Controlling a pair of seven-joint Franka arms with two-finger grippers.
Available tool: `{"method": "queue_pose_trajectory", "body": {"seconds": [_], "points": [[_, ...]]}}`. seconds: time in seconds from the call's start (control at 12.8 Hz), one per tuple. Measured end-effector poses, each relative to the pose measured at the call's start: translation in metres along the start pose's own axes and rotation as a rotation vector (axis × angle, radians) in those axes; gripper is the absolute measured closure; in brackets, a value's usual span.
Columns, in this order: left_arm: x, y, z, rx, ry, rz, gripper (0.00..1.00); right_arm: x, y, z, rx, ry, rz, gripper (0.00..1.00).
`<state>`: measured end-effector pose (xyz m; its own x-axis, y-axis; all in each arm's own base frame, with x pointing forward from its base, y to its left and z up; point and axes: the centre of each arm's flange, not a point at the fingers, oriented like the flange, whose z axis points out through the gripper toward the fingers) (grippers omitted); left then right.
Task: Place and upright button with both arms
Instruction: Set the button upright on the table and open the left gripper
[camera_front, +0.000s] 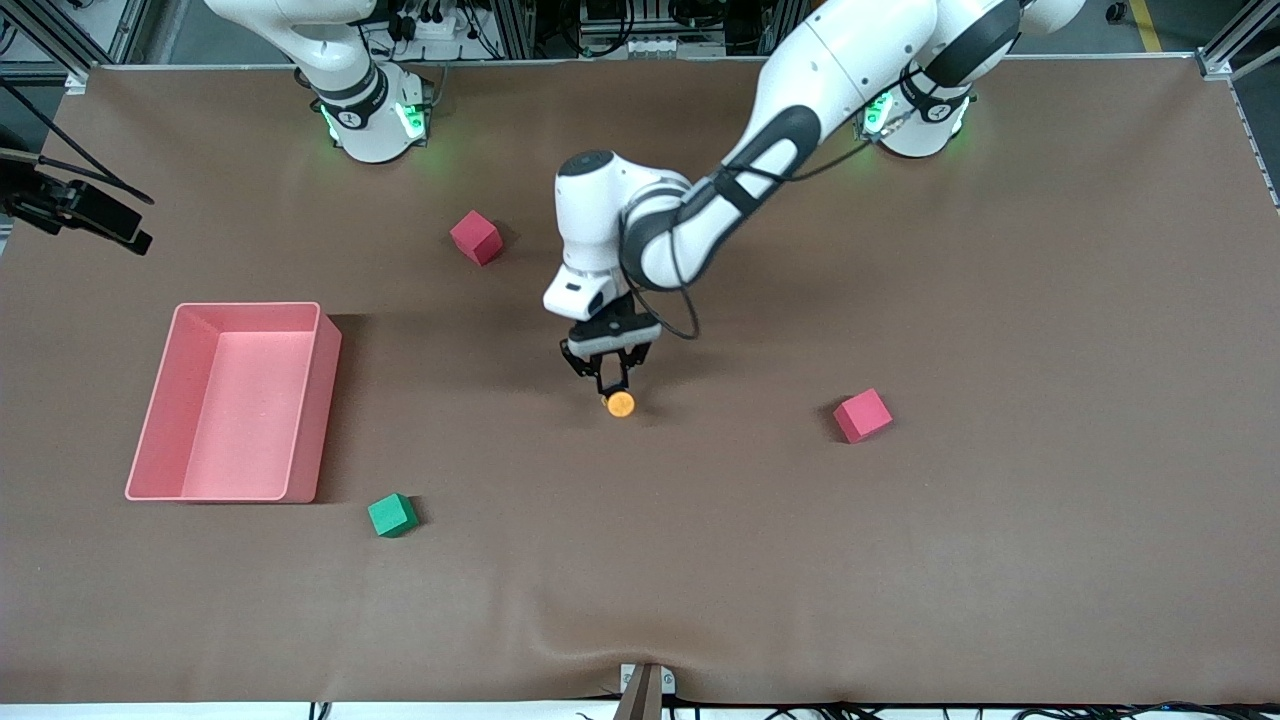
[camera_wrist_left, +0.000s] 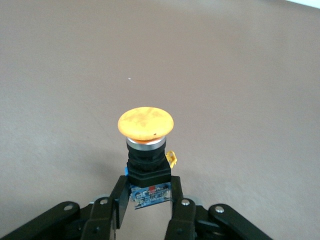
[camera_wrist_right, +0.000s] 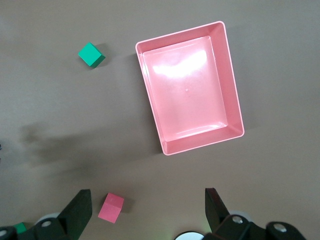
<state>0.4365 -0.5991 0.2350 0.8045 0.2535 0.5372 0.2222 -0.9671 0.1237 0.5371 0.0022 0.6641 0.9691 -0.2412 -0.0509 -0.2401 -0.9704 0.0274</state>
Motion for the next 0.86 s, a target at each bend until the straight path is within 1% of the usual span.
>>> {"method": "queue_pose_trajectory", "body": {"seconds": [0.24, 0.39, 0.47, 0.63, 0.71, 0.86], "points": [[-0.042, 0.001, 0.001, 0.021, 0.124, 0.087, 0.62, 0.000, 0.000, 0.000, 0.000, 0.000, -0.001, 0.00], [-0.068, -0.005, 0.014, 0.064, 0.239, 0.139, 0.62, 0.000, -0.001, 0.000, 0.000, 0.000, -0.001, 0.00], [-0.081, -0.008, 0.023, 0.064, 0.296, 0.152, 0.62, 0.000, -0.001, 0.000, 0.000, 0.000, -0.002, 0.00], [-0.107, -0.011, 0.039, 0.026, 0.387, 0.173, 0.62, 0.000, -0.001, 0.000, 0.000, -0.001, -0.002, 0.00], [-0.116, -0.012, 0.043, 0.001, 0.418, 0.170, 0.62, 0.000, -0.001, 0.000, 0.001, -0.001, -0.002, 0.00], [-0.121, -0.014, 0.050, -0.025, 0.451, 0.166, 0.62, 0.000, -0.001, 0.000, 0.001, -0.001, -0.002, 0.00]]}}
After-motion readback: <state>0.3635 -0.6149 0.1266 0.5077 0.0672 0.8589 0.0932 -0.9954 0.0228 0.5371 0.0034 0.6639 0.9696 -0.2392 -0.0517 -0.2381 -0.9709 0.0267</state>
